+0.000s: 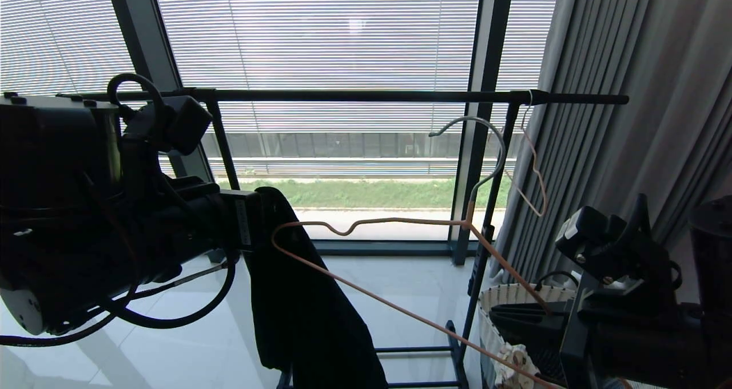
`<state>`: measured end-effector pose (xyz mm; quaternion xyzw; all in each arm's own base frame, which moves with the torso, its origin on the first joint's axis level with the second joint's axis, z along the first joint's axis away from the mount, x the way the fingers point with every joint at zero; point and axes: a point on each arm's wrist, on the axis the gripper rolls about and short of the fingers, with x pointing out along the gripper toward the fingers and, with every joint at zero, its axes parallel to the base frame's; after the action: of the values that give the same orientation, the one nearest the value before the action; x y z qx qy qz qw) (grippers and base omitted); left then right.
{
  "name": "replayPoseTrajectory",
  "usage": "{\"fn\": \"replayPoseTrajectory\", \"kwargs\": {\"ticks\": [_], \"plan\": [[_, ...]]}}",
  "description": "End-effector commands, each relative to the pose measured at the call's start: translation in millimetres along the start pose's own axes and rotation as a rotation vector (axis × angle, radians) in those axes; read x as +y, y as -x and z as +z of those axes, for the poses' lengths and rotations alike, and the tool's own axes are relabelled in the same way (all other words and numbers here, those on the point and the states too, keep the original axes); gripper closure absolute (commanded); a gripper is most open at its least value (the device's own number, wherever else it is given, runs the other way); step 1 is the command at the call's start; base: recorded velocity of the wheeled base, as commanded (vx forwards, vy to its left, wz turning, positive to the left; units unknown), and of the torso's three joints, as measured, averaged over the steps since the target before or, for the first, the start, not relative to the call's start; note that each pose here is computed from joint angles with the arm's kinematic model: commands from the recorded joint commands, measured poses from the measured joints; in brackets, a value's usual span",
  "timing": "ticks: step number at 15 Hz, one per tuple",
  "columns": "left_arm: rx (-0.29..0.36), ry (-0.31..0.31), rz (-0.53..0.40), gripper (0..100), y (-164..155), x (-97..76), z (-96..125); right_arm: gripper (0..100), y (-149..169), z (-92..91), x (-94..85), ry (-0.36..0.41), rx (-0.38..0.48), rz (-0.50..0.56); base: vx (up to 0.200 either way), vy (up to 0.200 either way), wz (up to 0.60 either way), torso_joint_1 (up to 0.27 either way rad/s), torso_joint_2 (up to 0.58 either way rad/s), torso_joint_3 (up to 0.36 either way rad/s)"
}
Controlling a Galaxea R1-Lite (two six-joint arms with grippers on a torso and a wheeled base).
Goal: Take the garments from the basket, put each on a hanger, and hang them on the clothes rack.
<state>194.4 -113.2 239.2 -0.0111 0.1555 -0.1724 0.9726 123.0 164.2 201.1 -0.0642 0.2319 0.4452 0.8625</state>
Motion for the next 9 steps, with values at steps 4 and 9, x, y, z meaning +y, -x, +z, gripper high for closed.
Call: {"fn": "replayPoseTrajectory", "kwargs": {"ticks": [4, 9], "plan": [[-0.003, 0.000, 0.000, 100, 0.8, 0.1, 0.3, 100, 2.5, 2.4, -4.4, -0.008, -0.014, -0.018, 0.000, 0.000, 0.00, 0.000, 0.00, 0.000], [-0.003, -0.004, -0.014, 100, 1.4, -3.0, 0.3, 100, 2.6, 3.4, -4.3, -0.006, -0.019, -0.018, 0.000, 0.000, 0.00, 0.000, 0.00, 0.000]]}}
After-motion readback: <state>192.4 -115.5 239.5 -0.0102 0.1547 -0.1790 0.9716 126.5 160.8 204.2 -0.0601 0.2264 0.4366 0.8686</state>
